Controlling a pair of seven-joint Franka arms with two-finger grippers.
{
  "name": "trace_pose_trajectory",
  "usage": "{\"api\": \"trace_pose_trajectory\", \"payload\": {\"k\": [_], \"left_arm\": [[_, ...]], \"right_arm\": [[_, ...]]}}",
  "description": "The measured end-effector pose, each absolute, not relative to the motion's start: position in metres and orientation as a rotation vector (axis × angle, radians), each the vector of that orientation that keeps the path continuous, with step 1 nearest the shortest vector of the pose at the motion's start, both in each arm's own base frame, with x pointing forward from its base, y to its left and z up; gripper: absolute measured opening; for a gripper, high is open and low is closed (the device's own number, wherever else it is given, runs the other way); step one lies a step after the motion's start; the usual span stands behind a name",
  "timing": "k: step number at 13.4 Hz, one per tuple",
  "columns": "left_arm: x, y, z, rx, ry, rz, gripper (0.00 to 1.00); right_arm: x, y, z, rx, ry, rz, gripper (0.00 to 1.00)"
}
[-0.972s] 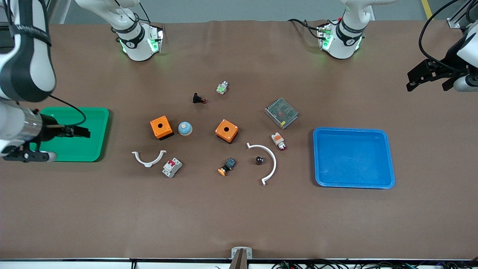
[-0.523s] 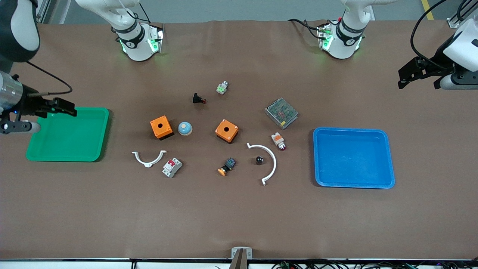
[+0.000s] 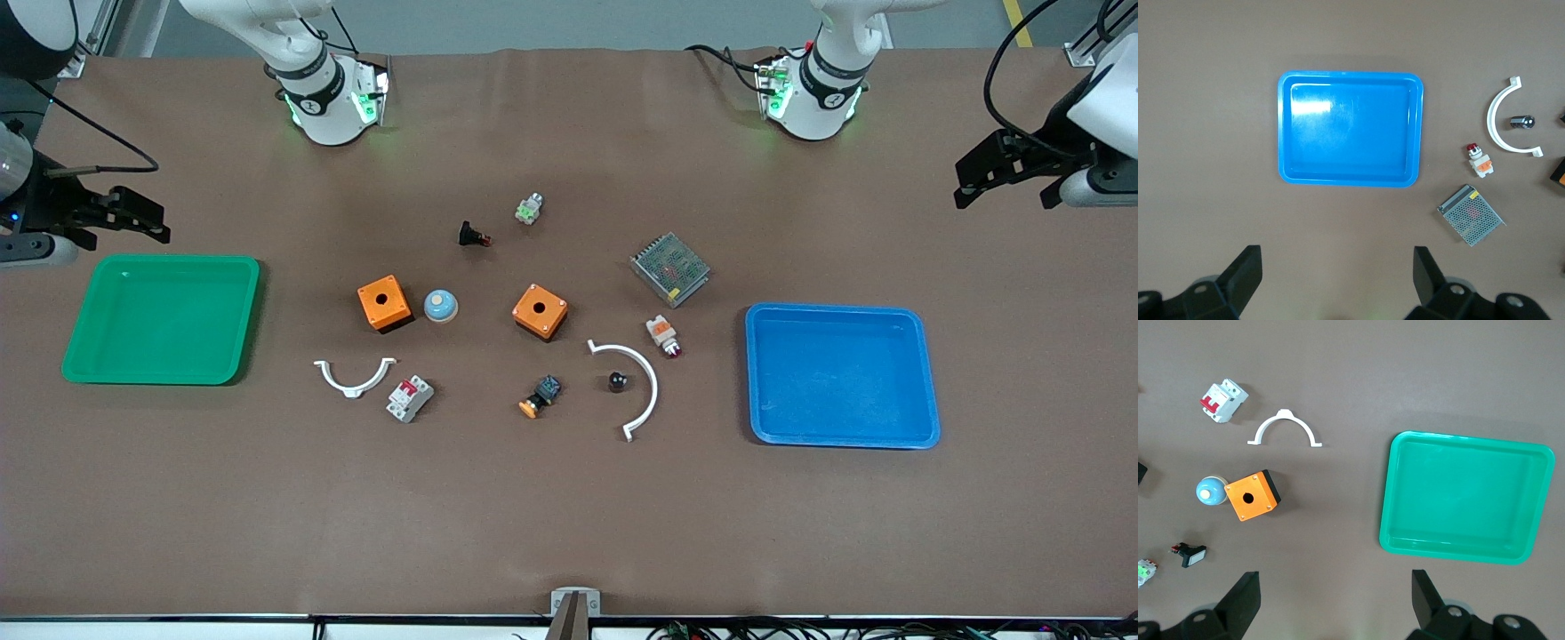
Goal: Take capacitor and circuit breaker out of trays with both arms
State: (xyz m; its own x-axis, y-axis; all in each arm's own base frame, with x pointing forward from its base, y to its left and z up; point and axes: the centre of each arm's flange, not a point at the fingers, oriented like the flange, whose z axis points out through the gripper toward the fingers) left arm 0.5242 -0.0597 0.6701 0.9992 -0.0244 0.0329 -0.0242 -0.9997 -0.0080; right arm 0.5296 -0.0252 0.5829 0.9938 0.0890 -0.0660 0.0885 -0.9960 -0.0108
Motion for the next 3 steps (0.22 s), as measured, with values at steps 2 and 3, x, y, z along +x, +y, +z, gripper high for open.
{"api": "trace_pose_trajectory", "payload": {"k": [2,3], "left_arm": [[0.524,-0.059,0.677,-3.134,0.035,-0.074,1.0],[0.524,-0.059,0.679,-3.135,0.035,-0.081,1.0]], "right_arm": [[0.529,-0.025,0.594,-3.133,-0.139,0.052,1.0],[0.531,-0.026,0.606,-3.136,-0.138,0.007,1.0]]}}
